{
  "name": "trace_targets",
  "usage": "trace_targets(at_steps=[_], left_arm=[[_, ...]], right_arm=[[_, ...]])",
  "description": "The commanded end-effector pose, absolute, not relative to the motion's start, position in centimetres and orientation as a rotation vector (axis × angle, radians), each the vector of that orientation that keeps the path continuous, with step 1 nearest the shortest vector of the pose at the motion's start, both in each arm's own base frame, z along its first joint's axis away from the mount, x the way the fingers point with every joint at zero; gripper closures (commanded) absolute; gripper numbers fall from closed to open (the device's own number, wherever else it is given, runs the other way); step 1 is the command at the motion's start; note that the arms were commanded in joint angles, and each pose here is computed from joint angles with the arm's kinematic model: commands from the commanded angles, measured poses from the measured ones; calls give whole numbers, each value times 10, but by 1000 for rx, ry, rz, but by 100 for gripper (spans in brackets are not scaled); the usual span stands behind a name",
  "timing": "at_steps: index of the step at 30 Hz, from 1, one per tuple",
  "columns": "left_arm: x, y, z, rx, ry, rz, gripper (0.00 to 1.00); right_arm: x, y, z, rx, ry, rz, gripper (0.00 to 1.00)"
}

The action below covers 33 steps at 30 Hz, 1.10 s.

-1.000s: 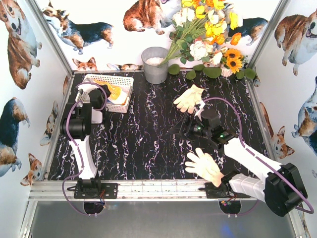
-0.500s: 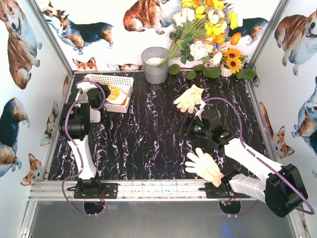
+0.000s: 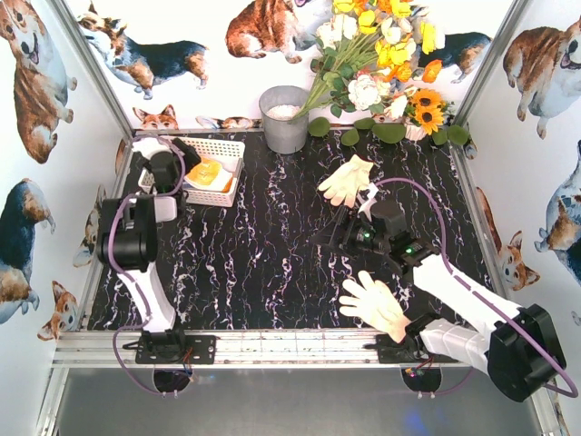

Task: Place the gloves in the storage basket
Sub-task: Place the glove in the bin.

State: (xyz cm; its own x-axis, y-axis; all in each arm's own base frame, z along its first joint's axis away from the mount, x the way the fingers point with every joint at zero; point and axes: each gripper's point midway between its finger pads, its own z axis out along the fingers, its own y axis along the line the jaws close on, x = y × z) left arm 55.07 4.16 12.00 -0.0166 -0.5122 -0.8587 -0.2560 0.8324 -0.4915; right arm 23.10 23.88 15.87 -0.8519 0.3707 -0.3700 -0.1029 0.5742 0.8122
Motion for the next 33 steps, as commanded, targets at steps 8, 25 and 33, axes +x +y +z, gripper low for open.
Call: trace_targets(at_steps=[8, 25, 33], left_arm=[[511, 76, 205, -575, 1608, 4, 16], [510, 11, 157, -453, 1987, -234, 34], [441, -43, 195, -351, 2020, -323, 27]], right_arm=[[246, 216, 192, 114, 2183, 1073, 28], [251, 131, 169, 316, 2328, 669, 29], [230, 83, 115, 629, 2532, 447, 30]])
